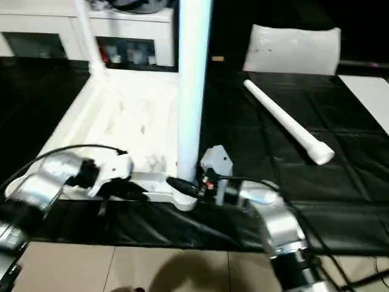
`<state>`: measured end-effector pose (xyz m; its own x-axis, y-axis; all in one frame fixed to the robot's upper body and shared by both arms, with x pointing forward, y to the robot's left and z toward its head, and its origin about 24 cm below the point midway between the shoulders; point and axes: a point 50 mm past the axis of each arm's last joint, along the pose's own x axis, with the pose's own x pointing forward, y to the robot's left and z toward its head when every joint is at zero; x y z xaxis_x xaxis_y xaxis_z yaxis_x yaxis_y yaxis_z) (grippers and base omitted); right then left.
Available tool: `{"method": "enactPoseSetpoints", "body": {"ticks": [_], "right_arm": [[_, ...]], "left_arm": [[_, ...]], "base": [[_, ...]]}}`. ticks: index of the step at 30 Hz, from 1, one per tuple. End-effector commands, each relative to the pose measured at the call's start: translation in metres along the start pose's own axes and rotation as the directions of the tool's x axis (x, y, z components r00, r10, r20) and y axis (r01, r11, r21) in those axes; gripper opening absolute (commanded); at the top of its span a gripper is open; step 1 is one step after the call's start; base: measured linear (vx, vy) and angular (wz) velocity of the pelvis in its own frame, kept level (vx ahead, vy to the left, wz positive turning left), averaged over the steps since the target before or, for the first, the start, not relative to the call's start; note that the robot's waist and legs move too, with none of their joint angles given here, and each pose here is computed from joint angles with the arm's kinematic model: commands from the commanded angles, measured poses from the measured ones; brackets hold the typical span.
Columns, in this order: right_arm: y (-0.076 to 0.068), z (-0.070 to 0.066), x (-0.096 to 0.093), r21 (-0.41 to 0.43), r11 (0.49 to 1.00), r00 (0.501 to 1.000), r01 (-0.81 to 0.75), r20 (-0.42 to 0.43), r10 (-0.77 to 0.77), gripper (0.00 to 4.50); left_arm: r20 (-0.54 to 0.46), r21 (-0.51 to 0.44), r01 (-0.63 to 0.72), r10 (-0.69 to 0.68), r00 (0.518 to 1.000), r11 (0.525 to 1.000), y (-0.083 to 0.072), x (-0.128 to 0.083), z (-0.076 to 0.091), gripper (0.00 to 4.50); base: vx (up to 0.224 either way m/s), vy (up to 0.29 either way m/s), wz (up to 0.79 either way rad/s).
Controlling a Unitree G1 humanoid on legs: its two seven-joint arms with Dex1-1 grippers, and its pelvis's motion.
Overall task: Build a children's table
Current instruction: Rotate leg to tighten
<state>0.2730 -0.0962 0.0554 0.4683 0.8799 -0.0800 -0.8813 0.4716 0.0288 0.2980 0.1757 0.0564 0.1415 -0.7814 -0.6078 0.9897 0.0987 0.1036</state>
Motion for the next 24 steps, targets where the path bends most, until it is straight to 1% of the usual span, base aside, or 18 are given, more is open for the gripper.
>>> {"method": "enactPoseSetpoints", "body": {"ticks": [1,4,5,6,7,8,9,11,12,13,14,15,18,21,22,24], "right_arm": [[0.005,-0.037,0.002,0.082,0.992,0.986,0.098,-0.146,-0.086,1.91],[0.000,-0.035,0.007,0.089,0.979,0.977,0.185,-0.124,-0.173,1.91],[-0.002,-0.034,0.009,0.089,0.972,0.971,0.218,-0.124,-0.207,1.91],[-0.003,-0.034,0.010,0.089,0.970,0.969,0.226,-0.124,-0.215,1.91],[-0.008,-0.034,0.015,0.091,0.956,0.955,0.279,-0.127,-0.266,1.91],[-0.010,-0.034,0.017,0.093,0.948,0.948,0.303,-0.129,-0.290,1.91],[-0.010,-0.034,0.017,0.093,0.948,0.947,0.306,-0.129,-0.293,1.91],[-0.016,-0.033,0.023,0.095,0.925,0.926,0.368,-0.131,-0.355,1.91],[-0.018,-0.032,0.025,0.104,0.913,0.915,0.395,-0.129,-0.381,1.91],[-0.018,-0.032,0.025,0.105,0.912,0.915,0.397,-0.129,-0.383,1.91],[-0.019,-0.031,0.027,0.112,0.900,0.904,0.421,-0.131,-0.407,1.91],[-0.019,-0.031,0.027,0.112,0.900,0.904,0.421,-0.131,-0.407,1.91],[-0.018,-0.033,0.029,0.138,0.882,0.890,0.451,-0.141,-0.433,1.91],[-0.017,-0.035,0.031,0.141,0.878,0.887,0.457,-0.151,-0.437,1.91],[-0.016,-0.037,0.032,0.152,0.879,0.889,0.452,-0.158,-0.429,2.26],[-0.014,-0.038,0.034,0.179,0.880,0.895,0.441,-0.163,-0.415,2.26]], "left_arm": [[0.061,-0.047,-0.148,0.150,0.987,0.988,-0.003,-0.004,0.010,0.00],[0.096,-0.098,-0.181,0.190,0.977,0.979,-0.015,0.001,0.017,0.00],[0.110,-0.111,-0.187,0.199,0.974,0.976,-0.020,0.006,0.021,0.00],[0.113,-0.114,-0.189,0.202,0.973,0.975,-0.021,0.007,0.023,0.00],[0.135,-0.129,-0.192,0.209,0.969,0.973,-0.026,0.016,0.030,0.00],[0.144,-0.137,-0.194,0.213,0.966,0.971,-0.029,0.020,0.034,0.00],[0.145,-0.138,-0.194,0.213,0.966,0.971,-0.029,0.021,0.034,0.00],[0.167,-0.159,-0.191,0.217,0.962,0.969,-0.032,0.034,0.046,0.00],[0.170,-0.165,-0.192,0.219,0.961,0.967,-0.033,0.041,0.050,0.00],[0.170,-0.166,-0.192,0.219,0.961,0.967,-0.033,0.041,0.050,0.00],[0.165,-0.168,-0.196,0.224,0.961,0.966,-0.032,0.047,0.053,0.00],[0.165,-0.168,-0.196,0.224,0.961,0.966,-0.032,0.047,0.053,0.00],[0.107,-0.158,-0.239,0.257,0.961,0.958,-0.029,0.053,0.055,0.00],[0.092,-0.151,-0.245,0.261,0.961,0.958,-0.029,0.053,0.055,0.00],[0.090,-0.158,-0.245,0.261,0.961,0.957,-0.029,0.053,0.055,0.00],[0.079,-0.170,-0.246,0.262,0.962,0.954,-0.029,0.052,0.054,0.00]], "base": [[0.000,0.000,0.00],[0.000,0.000,0.00],[0.000,0.000,0.00],[0.000,0.000,0.00],[0.000,0.000,0.00],[0.000,0.000,0.00],[0.000,0.000,0.00],[0.000,0.000,0.00],[0.000,0.000,0.00],[0.000,0.000,0.00],[0.000,0.000,0.00],[0.000,0.000,0.00],[0.000,0.000,0.00],[0.000,0.000,0.00],[0.000,0.000,0.00],[0.000,0.000,0.00]]}}
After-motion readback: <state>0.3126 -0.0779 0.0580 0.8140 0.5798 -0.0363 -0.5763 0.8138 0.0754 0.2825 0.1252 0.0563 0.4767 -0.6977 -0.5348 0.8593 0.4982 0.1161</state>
